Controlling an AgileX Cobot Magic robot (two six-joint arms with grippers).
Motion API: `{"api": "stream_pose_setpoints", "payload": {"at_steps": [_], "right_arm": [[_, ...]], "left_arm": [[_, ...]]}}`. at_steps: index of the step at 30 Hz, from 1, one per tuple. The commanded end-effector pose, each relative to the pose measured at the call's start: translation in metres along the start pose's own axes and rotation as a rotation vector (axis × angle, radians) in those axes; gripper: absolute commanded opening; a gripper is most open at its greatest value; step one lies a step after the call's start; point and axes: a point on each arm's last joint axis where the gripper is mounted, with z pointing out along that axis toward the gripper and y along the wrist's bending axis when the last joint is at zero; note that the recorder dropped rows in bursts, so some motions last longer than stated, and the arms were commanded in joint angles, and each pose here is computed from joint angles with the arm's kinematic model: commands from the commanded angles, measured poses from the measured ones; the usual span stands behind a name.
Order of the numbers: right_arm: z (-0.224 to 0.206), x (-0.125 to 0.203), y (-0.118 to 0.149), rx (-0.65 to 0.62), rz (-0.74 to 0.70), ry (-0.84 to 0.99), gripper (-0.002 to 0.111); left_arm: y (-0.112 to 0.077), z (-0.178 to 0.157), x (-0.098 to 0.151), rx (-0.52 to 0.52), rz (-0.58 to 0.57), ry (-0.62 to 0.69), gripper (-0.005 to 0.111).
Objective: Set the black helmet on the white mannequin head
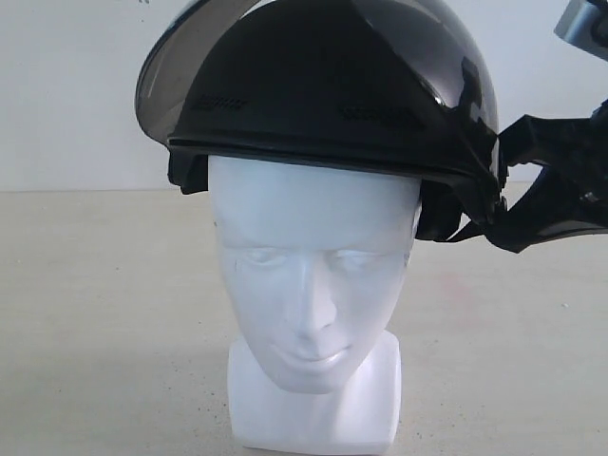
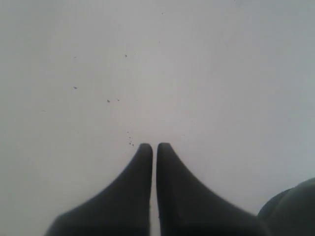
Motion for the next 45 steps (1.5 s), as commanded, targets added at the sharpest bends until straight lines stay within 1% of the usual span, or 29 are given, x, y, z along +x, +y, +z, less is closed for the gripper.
{"api": "stream_pose_setpoints", "payload": {"at_steps": [1, 3, 5, 8, 9, 11, 14, 17, 20, 24, 26, 30, 35, 38, 41, 42, 45], "right_arm": [[-0.002, 0.009, -0.010, 0.086, -0.065, 0.073, 0.000], [-0.002, 0.009, -0.010, 0.086, -0.074, 0.073, 0.000], [-0.002, 0.009, -0.010, 0.086, -0.077, 0.073, 0.000], [-0.002, 0.009, -0.010, 0.086, -0.077, 0.073, 0.000], [-0.002, 0.009, -0.010, 0.086, -0.079, 0.073, 0.000], [-0.002, 0.009, -0.010, 0.085, -0.083, 0.073, 0.000], [-0.002, 0.009, -0.010, 0.085, -0.085, 0.073, 0.000], [-0.002, 0.010, -0.010, 0.085, -0.090, 0.078, 0.000], [-0.002, 0.010, -0.010, 0.084, -0.089, 0.080, 0.000], [-0.002, 0.010, -0.010, 0.084, -0.093, 0.086, 0.000], [-0.002, 0.011, -0.010, 0.083, -0.093, 0.089, 0.000], [-0.002, 0.012, -0.010, 0.081, -0.092, 0.105, 0.000], [-0.003, 0.014, -0.010, 0.079, -0.095, 0.125, 0.000], [-0.003, 0.014, -0.010, 0.078, -0.106, 0.125, 0.000], [-0.003, 0.014, -0.010, 0.078, -0.108, 0.123, 0.000], [-0.003, 0.014, -0.010, 0.078, -0.116, 0.123, 0.000], [-0.003, 0.014, -0.010, 0.078, -0.116, 0.123, 0.000]], "left_arm": [[-0.020, 0.030, -0.037, 0.046, 0.015, 0.058, 0.004], [-0.032, 0.052, -0.051, 0.117, 0.043, 0.073, 0.004], [-0.052, 0.077, -0.061, 0.263, 0.061, 0.094, 0.004], [-0.081, 0.114, -0.063, 0.494, 0.072, 0.212, 0.004], [-0.089, 0.126, -0.067, 0.559, 0.074, 0.241, 0.004], [-0.102, 0.157, -0.065, 0.655, 0.084, 0.348, 0.004], [-0.114, 0.208, -0.054, 0.743, 0.075, 0.484, 0.004], [-0.123, 0.253, -0.043, 0.852, 0.098, 0.557, 0.004], [-0.129, 0.292, -0.026, 0.954, 0.068, 0.643, 0.004], [-0.127, 0.328, 0.012, 1.083, 0.014, 0.734, 0.004], [-0.124, 0.343, 0.030, 1.116, -0.001, 0.760, 0.004], [-0.116, 0.368, 0.058, 1.108, 0.000, 0.767, 0.004], [-0.106, 0.390, 0.084, 1.113, 0.003, 0.763, 0.004], [-0.102, 0.396, 0.099, 1.147, -0.016, 0.780, 0.004], [-0.097, 0.398, 0.106, 1.130, -0.030, 0.799, 0.004], [-0.098, 0.397, 0.108, 1.120, -0.041, 0.833, 0.004], [-0.109, 0.394, 0.112, 1.135, -0.068, 0.853, 0.004]]}}
